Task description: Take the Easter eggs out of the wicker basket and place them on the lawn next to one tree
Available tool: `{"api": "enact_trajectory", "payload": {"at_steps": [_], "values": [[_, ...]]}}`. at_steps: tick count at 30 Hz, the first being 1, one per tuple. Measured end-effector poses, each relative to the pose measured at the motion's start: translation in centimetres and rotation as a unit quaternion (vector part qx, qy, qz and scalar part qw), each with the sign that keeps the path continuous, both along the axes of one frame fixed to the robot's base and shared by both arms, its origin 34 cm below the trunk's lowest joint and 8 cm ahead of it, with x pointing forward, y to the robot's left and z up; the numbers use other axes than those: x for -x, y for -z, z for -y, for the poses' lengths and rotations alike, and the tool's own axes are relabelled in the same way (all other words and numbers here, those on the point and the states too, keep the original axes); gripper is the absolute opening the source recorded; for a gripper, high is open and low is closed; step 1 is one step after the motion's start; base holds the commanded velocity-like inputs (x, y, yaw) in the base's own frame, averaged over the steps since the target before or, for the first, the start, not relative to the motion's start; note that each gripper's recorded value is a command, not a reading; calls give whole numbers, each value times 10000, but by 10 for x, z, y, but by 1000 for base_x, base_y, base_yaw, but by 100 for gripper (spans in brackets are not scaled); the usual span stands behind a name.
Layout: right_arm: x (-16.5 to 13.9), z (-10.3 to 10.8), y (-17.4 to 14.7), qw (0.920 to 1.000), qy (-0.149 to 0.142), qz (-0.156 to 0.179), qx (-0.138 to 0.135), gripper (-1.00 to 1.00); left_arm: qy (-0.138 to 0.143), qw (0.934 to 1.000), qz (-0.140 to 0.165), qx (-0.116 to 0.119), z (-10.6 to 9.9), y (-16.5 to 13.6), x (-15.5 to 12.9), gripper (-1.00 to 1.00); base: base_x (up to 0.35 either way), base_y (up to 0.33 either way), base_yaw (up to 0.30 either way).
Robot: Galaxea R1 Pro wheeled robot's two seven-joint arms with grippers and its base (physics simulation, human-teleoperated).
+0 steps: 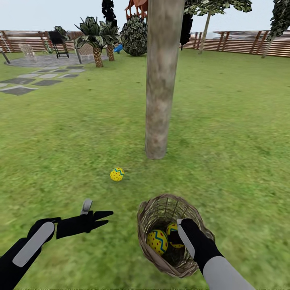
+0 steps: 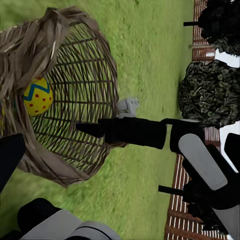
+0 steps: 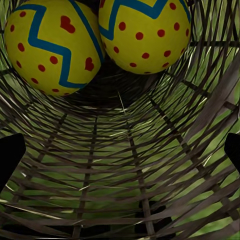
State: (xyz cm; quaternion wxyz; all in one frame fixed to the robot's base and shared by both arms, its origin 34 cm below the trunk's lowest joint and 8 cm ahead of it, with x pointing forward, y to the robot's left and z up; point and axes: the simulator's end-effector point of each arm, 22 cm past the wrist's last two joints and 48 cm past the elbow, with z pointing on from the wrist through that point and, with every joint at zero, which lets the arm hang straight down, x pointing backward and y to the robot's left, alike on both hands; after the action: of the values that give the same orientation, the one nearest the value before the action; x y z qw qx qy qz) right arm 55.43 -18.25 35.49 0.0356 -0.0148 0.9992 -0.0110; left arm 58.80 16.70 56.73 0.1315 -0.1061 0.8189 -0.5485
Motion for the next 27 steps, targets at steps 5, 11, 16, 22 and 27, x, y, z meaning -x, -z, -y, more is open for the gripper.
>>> {"api": "enact_trajectory", "payload": {"at_steps": [5, 11, 16, 22, 27], "values": [[2, 0, 4, 10000, 0, -41, 0, 100, -38, 10000, -3, -37, -11, 2, -2, 100, 0, 0, 0], [5, -1, 8, 10000, 3, -72, -8, 100, -55, 9999, -48, -78, -16, 6, -2, 100, 0, 0, 0], [1, -1, 11, 10000, 33, 21, -14, 100, -99, 9999, -67, -71, -19, 8, -4, 100, 0, 0, 0], [3, -1, 15, 10000, 44, 6, -18, 100, -96, 9999, -114, -69, -18, 13, -3, 100, 0, 0, 0], [5, -1, 18, 10000, 52, -30, -24, 100, -88, 9998, -157, -64, -17, 17, -1, 100, 0, 0, 0]]}}
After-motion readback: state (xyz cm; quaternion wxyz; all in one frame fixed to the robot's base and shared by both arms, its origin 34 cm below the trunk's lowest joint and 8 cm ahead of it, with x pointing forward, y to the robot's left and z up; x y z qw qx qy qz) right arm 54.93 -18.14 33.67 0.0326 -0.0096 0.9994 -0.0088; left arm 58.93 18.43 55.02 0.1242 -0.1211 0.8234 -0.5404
